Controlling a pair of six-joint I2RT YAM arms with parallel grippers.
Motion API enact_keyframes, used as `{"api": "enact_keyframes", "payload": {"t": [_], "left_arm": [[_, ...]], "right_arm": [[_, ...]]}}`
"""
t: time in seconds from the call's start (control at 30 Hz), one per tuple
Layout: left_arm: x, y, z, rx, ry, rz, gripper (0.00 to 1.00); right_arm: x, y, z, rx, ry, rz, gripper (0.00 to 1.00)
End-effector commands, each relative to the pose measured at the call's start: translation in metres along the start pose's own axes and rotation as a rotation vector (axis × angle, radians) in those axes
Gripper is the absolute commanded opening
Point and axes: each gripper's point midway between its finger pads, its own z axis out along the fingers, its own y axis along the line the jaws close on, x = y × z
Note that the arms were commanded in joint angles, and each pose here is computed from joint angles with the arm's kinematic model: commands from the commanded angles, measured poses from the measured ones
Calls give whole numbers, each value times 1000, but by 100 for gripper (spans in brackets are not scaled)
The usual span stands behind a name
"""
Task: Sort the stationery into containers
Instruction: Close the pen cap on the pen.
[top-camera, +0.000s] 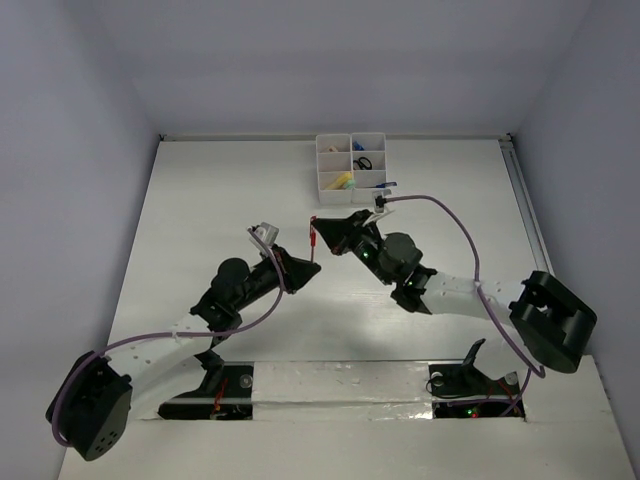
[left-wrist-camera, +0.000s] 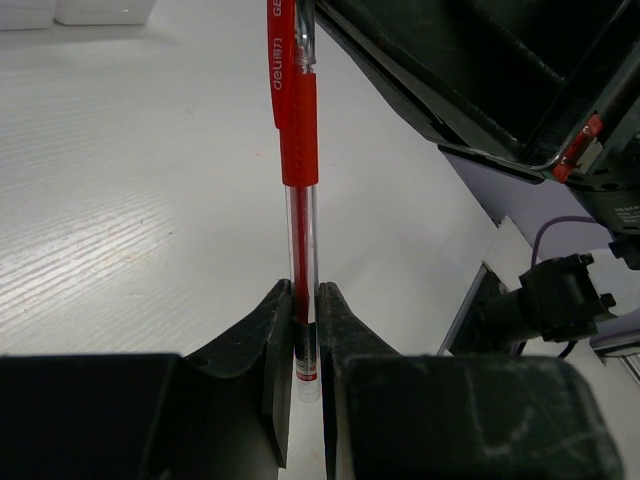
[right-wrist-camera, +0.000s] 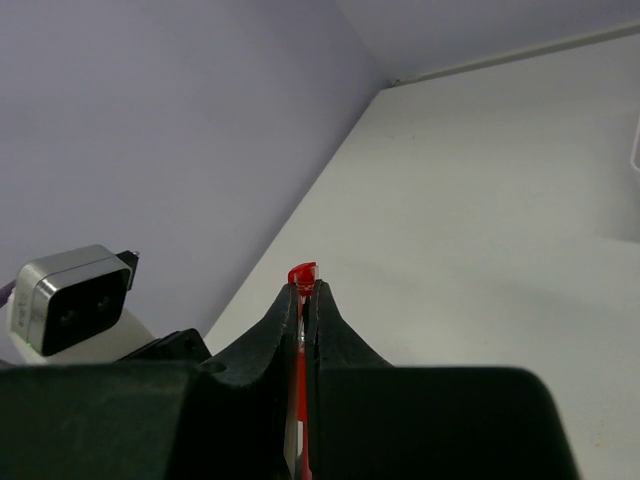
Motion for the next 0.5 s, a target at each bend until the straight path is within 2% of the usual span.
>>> {"api": "enact_keyframes", "payload": {"t": [0.0,0.47], "left_arm": [[-58,-40,-3,124,-186,23,0],[-100,-72,-4,184,-258,25,0]], "right_arm": [[42,5,-24,-54,162,24,0],[111,26,-77,-142,405,91,0]]}}
